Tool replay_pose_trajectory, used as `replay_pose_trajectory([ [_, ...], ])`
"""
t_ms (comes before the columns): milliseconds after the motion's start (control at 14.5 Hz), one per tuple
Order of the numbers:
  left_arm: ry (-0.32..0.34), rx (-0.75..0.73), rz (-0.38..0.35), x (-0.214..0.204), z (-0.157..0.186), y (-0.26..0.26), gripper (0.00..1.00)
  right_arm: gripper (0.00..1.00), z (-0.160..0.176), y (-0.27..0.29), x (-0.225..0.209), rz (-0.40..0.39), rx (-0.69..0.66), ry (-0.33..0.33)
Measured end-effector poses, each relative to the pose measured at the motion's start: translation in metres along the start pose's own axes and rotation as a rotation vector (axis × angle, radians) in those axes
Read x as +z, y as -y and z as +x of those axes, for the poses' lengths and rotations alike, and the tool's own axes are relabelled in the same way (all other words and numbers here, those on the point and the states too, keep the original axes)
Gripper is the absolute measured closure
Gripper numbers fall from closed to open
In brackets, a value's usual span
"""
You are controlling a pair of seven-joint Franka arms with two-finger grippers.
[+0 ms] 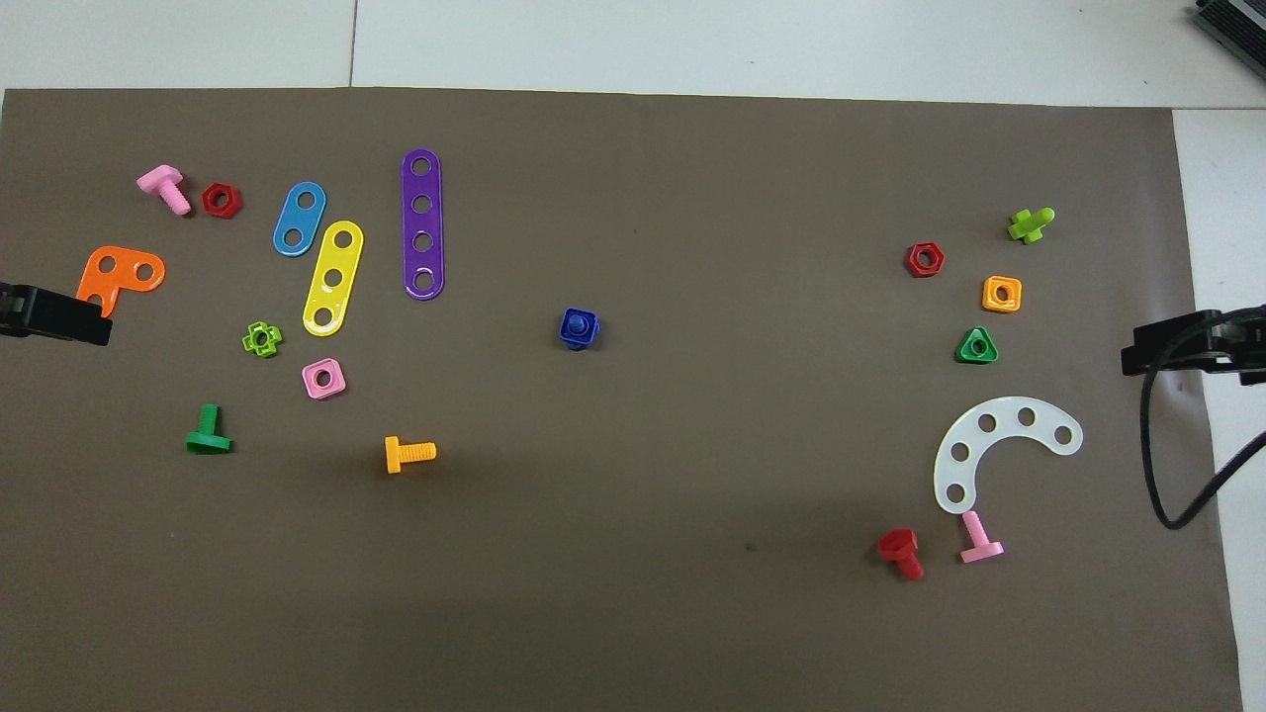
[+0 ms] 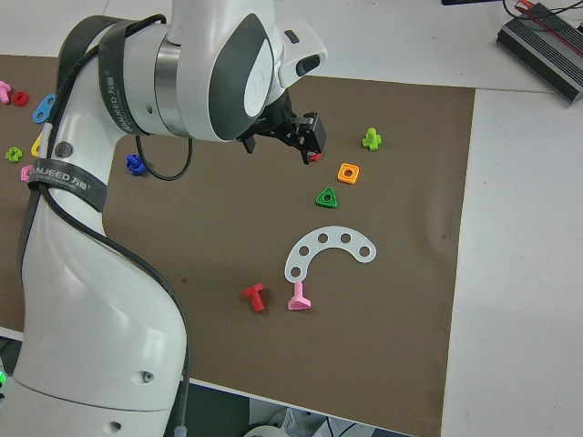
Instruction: Unscrew and place screws in storage area
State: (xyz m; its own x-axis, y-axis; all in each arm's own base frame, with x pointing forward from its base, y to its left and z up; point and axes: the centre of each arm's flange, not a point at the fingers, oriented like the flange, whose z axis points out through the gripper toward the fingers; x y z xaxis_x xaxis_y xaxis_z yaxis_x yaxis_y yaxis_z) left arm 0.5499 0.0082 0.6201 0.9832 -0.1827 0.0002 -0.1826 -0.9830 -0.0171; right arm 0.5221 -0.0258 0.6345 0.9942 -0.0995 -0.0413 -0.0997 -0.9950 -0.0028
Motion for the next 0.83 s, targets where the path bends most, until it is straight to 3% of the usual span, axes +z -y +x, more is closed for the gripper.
replay_pose_trajectory([
  [621,0.010,0.005,-0.003,0.005,0.000,-0.003,0.00,0.00,0.000,0.000,0.000,0.000,0.000,0.000],
  [828,0.012,-0.005,-0.009,0.007,0.004,-0.028,0.00,0.00,0.000,0.000,0.000,0.000,0.000,0.000],
])
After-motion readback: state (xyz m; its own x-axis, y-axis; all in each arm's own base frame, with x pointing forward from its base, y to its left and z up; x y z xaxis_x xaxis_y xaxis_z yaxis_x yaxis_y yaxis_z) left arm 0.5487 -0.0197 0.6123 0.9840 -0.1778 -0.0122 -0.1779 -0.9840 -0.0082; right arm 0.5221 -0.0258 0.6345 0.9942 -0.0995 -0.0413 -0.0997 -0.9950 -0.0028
